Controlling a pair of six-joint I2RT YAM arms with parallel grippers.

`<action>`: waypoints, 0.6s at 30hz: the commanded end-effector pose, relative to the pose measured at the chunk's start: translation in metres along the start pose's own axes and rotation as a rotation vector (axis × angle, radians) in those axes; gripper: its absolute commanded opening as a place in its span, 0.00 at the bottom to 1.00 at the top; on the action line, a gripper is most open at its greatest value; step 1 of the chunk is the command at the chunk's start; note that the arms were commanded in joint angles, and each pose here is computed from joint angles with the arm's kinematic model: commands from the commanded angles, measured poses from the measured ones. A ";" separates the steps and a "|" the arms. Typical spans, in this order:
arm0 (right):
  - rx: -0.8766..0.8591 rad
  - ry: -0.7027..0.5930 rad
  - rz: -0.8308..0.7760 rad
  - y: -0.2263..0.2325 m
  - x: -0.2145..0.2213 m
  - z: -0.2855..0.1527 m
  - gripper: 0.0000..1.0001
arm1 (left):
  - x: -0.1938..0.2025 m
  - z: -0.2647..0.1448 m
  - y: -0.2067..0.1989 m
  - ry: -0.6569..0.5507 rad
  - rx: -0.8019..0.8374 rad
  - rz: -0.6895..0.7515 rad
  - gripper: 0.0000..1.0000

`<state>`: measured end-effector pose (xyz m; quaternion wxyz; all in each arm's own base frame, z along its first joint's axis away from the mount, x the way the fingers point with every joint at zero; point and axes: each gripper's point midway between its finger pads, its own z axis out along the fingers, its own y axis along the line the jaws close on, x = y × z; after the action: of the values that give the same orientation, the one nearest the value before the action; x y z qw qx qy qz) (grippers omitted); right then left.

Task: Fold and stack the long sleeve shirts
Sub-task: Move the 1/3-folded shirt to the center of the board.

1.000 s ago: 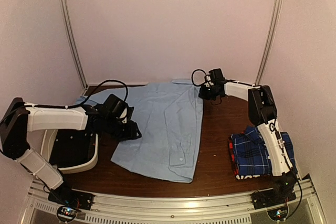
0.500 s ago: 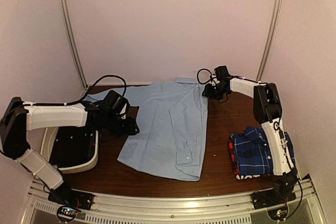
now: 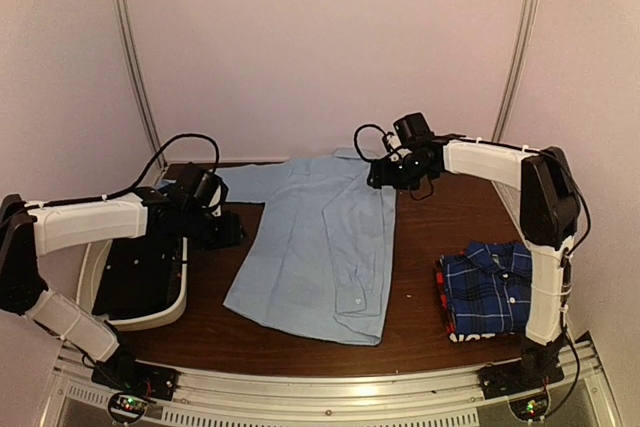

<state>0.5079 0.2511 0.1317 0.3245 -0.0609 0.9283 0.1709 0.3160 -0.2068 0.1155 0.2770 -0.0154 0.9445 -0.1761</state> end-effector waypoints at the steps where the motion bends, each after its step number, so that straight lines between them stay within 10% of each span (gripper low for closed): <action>1: 0.013 0.004 -0.061 0.021 0.031 -0.023 0.78 | -0.001 -0.007 0.011 -0.013 -0.010 0.021 0.55; 18: -0.237 0.186 -0.224 0.156 0.198 -0.062 0.79 | -0.005 0.010 0.022 -0.012 -0.012 -0.007 0.55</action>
<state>0.2939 0.3710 0.0984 0.2438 -0.2312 0.9168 0.2157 0.3199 -0.1855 0.1077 0.2753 -0.0236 0.9471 -0.1631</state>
